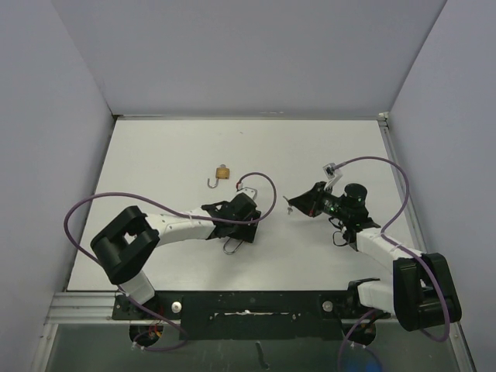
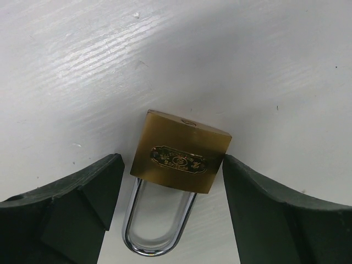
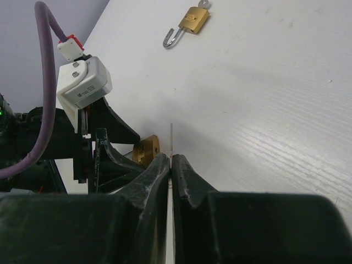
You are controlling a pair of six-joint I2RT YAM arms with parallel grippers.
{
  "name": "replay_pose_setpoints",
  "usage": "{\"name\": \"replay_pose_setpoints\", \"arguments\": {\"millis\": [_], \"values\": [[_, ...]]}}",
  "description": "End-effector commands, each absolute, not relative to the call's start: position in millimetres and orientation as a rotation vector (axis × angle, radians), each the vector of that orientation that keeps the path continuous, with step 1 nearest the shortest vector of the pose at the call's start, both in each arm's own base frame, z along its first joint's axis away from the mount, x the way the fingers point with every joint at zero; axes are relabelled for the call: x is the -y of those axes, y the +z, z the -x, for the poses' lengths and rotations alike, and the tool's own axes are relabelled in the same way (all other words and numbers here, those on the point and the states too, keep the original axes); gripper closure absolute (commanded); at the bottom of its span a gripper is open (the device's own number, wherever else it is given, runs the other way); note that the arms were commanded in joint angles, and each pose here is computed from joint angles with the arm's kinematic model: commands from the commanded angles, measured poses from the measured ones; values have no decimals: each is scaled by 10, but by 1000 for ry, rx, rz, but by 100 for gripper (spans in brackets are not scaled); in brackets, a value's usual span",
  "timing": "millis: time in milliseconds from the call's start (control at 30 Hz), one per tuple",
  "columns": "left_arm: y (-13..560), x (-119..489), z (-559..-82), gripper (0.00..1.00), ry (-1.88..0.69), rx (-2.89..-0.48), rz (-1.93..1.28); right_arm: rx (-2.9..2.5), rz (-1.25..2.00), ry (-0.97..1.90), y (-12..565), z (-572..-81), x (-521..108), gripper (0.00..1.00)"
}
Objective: Unlock with the key
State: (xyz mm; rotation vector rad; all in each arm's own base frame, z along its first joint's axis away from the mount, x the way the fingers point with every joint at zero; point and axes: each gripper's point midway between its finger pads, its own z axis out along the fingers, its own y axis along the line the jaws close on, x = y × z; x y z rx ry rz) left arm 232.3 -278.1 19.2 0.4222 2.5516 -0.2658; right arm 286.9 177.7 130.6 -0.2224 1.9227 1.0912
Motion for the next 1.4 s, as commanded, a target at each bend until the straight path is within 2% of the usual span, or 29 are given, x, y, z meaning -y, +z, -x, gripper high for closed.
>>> {"name": "replay_pose_setpoints", "arguments": {"millis": [0, 300, 467, 700, 867, 900, 933, 967, 1000, 1367], "values": [[224, 2817, -2356, 28, -283, -2522, -436, -1844, 255, 1102, 1495, -2928, -1794, 100], [29, 2833, -2187, 28, -276, -2554, -512, -1850, 260, 1094, 1474, -2902, -1785, 100], [-93, 2774, -2139, 36, -212, -2562, -511, -1854, 253, 1080, 1466, -2858, -1760, 100], [-328, 2783, -2036, 36, -195, -2553, -538, -1890, 258, 1046, 1313, -2710, -1713, 100], [-482, 2831, -1980, 53, -170, -2552, -581, -1935, 271, 1085, 1204, -2572, -1739, 100], [-496, 2847, -1982, 61, -168, -2547, -585, -1936, 281, 1101, 1210, -2550, -1758, 100], [-513, 2855, -1980, 74, -169, -2543, -593, -1943, 288, 1116, 1206, -2531, -1773, 100], [-520, 2868, -1982, 92, -174, -2540, -596, -1951, 290, 1125, 1206, -2525, -1780, 100], [-511, 2890, -1995, 100, -184, -2532, -597, -1959, 296, 1135, 1202, -2516, -1790, 100], [-3, 3156, -2164, 100, -350, -2282, -746, -2044, 355, 1287, 1186, -2452, -1905, 100]]}}
